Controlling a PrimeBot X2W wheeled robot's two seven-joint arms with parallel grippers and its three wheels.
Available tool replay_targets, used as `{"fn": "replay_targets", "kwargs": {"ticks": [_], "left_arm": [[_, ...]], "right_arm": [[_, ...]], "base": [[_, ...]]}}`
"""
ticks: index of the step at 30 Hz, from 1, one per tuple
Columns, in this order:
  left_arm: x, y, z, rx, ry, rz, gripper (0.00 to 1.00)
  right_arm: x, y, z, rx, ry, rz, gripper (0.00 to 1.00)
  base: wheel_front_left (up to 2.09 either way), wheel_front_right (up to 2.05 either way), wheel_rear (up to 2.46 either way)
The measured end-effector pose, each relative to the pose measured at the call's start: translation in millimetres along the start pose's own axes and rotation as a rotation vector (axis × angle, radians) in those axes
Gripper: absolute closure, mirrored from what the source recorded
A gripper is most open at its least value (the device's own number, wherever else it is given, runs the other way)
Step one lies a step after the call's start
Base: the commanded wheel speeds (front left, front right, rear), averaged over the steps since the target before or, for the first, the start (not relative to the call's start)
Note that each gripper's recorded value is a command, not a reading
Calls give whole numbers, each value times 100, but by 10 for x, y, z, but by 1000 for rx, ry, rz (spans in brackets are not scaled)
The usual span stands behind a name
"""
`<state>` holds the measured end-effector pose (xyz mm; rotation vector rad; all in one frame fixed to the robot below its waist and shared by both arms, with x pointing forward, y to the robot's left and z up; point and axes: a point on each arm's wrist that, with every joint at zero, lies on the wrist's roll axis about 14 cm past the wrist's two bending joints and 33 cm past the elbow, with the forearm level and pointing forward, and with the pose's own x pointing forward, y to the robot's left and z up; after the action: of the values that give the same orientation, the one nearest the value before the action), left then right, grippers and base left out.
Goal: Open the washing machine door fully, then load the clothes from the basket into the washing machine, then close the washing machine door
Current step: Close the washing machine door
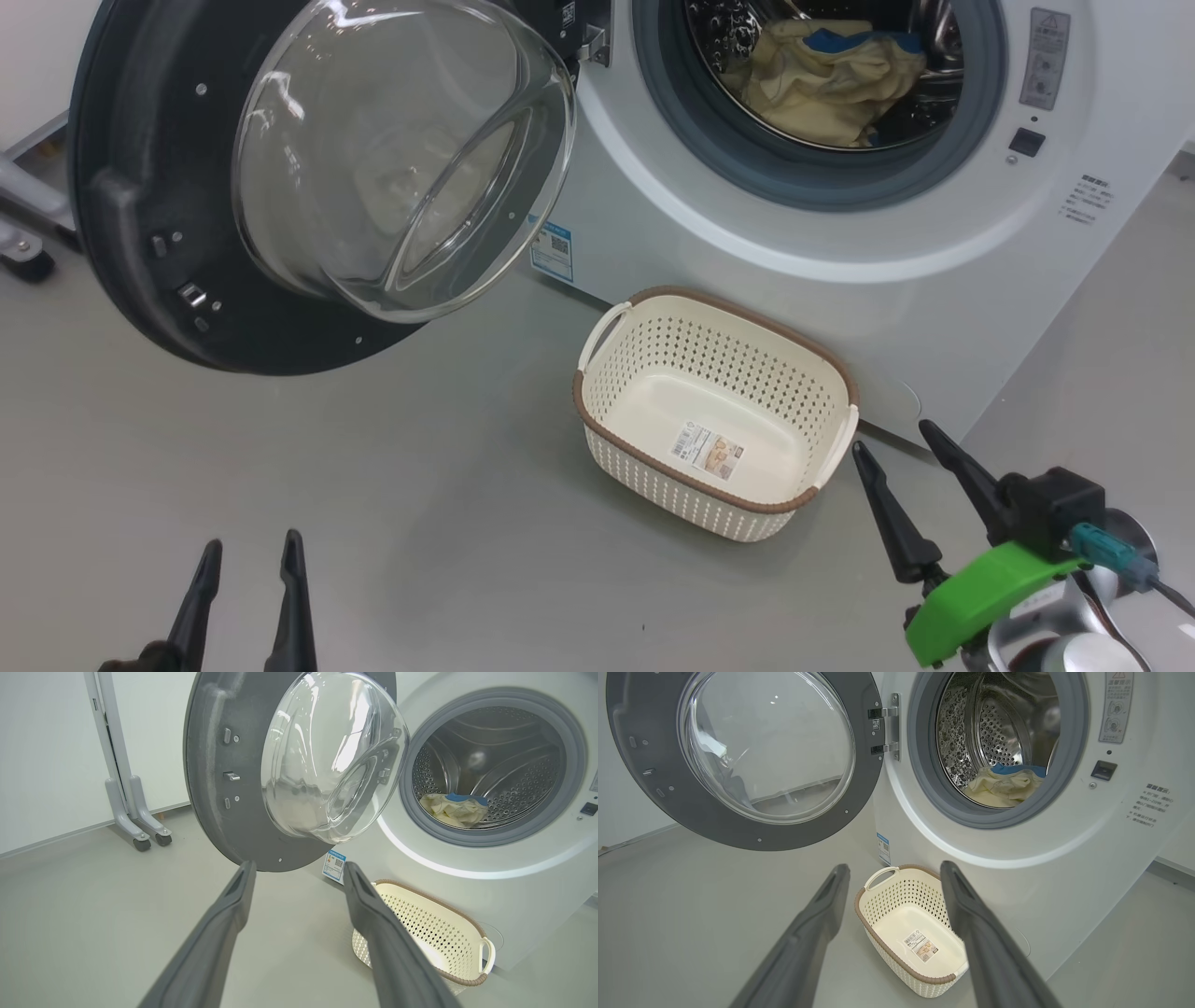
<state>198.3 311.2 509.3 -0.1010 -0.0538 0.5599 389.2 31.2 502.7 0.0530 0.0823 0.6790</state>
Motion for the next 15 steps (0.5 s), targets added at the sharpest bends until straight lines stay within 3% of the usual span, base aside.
{"fn": "replay_targets", "kwargs": {"ticks": [7, 8, 9, 10, 11, 15], "left_arm": [[20, 8, 53, -38, -16, 13, 0], [22, 7, 57, -42, -17, 15, 11], [28, 12, 69, -55, -21, 20, 57], [36, 15, 79, -64, -23, 24, 70], [47, 19, 100, -67, -30, 26, 100], [134, 54, 258, -102, -77, 42, 100]], "right_arm": [[-10, -26, 3, -1, 1, -8, 0], [-11, -32, 3, -1, 2, -10, 0], [-12, -37, 3, -1, 2, -11, 0], [-13, -41, 6, -1, 1, -13, 0], [-14, -44, 12, -1, -1, -14, 0], [-13, -74, 18, -1, -2, -22, 0]], "base": [[0, 0, 0], [0, 0, 0], [0, 0, 0], [0, 0, 0], [0, 0, 0], [0, 0, 0]]}}
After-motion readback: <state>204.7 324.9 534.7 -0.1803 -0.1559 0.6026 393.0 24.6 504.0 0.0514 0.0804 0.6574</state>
